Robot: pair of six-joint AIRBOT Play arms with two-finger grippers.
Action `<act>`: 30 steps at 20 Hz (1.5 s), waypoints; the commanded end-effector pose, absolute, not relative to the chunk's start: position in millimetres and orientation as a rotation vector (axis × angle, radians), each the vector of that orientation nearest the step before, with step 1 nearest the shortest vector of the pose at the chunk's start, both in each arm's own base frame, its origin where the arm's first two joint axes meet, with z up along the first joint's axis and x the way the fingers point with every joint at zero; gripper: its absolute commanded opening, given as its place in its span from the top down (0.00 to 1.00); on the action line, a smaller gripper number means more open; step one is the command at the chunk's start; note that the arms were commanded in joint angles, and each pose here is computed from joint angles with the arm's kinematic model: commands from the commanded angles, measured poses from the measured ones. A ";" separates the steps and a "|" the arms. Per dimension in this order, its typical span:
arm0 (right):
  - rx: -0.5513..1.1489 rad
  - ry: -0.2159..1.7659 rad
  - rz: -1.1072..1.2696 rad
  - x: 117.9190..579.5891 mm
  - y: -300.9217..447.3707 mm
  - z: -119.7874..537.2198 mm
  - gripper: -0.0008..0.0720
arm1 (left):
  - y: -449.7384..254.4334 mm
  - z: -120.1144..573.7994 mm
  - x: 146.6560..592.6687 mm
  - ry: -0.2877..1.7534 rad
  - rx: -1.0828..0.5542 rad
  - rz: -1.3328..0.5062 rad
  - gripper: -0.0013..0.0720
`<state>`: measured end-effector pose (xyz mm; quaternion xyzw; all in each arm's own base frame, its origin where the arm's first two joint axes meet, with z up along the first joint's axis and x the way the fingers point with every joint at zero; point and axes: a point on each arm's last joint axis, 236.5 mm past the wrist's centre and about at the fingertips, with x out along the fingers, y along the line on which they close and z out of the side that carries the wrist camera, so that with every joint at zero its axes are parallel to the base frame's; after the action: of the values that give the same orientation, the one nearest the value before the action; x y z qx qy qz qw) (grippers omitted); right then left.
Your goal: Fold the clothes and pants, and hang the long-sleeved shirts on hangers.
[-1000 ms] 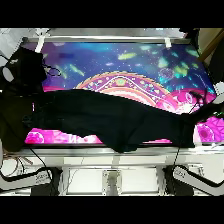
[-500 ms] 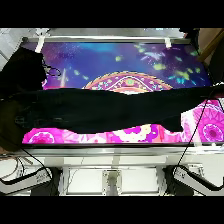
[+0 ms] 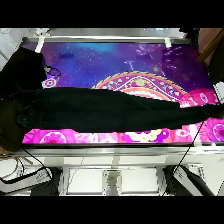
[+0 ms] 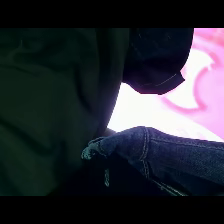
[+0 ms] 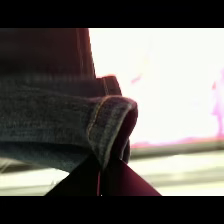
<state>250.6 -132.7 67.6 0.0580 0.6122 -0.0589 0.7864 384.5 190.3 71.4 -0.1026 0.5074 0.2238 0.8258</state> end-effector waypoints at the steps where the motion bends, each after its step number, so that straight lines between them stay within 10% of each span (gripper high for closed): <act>1: 0.219 1.399 -0.151 186.0 -111.6 19.8 0.95 | 190.7 69.0 385.3 1.082 -0.221 0.475 0.95; 6: 0.291 1.676 -0.109 100.2 -76.5 -61.2 0.94 | 193.5 61.7 385.3 1.102 -0.213 0.480 0.95; 7: 0.281 1.670 -0.123 101.6 -80.5 -59.3 0.86 | 193.6 61.2 385.3 1.103 -0.214 0.480 0.95; 9: 0.259 1.568 -0.191 126.7 -99.1 -40.7 0.23 | 193.5 61.1 385.5 1.103 -0.214 0.480 0.95; 10: 0.236 1.456 -0.251 152.3 -116.9 -23.5 0.20 | 193.4 61.1 385.5 1.103 -0.214 0.480 0.95; 14: 0.310 0.949 -0.336 272.4 -158.7 34.8 0.37 | 192.7 58.2 386.3 1.108 -0.219 0.477 0.95; 21: 0.876 1.095 0.053 364.6 -104.1 -59.2 0.20 | 191.6 40.6 388.8 1.148 -0.233 0.469 0.95; 30: 0.673 1.115 0.061 428.7 -102.5 -96.2 0.23 | 186.6 35.6 391.7 1.155 -0.247 0.454 0.95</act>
<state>410.9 -105.3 -89.4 0.3460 0.5199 0.0270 0.7805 391.0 187.8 36.4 -0.1136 0.5395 0.2140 0.8064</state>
